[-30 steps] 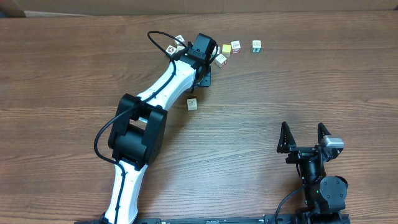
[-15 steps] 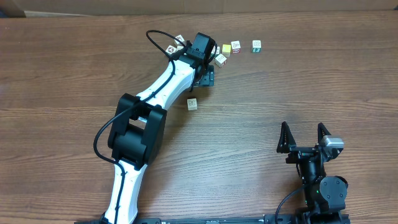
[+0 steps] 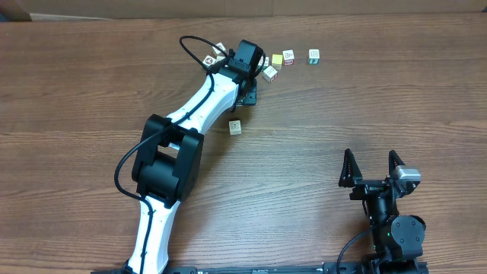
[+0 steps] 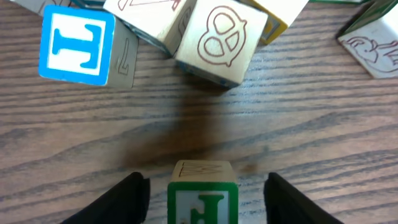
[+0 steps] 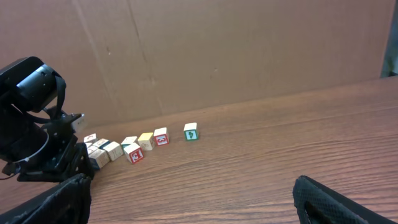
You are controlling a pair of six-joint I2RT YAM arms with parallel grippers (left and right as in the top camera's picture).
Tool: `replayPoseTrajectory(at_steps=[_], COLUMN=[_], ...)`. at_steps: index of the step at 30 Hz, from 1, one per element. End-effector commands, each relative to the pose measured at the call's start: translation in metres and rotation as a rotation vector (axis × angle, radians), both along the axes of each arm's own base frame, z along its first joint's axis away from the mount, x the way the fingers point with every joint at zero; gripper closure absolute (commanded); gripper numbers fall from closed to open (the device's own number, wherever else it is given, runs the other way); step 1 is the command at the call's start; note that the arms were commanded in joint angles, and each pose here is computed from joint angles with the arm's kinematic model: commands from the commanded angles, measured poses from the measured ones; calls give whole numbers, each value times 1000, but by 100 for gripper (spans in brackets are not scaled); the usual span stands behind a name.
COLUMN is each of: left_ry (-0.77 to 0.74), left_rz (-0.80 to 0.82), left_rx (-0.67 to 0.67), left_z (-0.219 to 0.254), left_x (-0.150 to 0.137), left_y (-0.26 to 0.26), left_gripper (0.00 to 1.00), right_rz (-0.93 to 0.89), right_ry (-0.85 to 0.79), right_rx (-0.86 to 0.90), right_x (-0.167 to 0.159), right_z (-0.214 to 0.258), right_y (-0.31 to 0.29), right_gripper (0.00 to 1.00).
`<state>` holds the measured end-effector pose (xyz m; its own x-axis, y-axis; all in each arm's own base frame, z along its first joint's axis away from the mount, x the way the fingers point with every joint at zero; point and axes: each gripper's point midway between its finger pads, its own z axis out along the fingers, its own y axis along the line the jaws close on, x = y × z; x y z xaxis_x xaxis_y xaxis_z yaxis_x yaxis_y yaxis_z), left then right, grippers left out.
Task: Form a horizontal line
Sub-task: 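Lift the green-lettered block and carry it toward the butterfly block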
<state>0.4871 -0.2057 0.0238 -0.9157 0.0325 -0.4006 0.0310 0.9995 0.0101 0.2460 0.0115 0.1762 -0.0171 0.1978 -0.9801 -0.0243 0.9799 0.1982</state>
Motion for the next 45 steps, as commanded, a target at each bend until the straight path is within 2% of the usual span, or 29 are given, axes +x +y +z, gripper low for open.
replayPoseTrajectory(at_steps=[1, 9, 11, 16, 26, 45], left_ry=[-14, -12, -13, -16, -1, -29], left_rz=[3, 3, 3, 3, 4, 3], left_rx=[13, 14, 14, 13, 17, 5], left_z=[3, 3, 3, 3, 2, 9], left_x=[5, 5, 5, 5, 2, 8], left_y=[3, 3, 3, 3, 3, 0], left_gripper=[48, 65, 65, 59, 60, 77], right_rz=[-2, -1, -1, -2, -1, -1], right_ry=[0, 0, 0, 0, 0, 0], right_rx=[-5, -5, -5, -5, -5, -5], right_x=[0, 0, 0, 0, 0, 0], right_z=[-4, -4, -4, -4, -4, -4], right_y=[-1, 0, 0, -1, 0, 0], right_gripper=[0, 0, 0, 0, 0, 0])
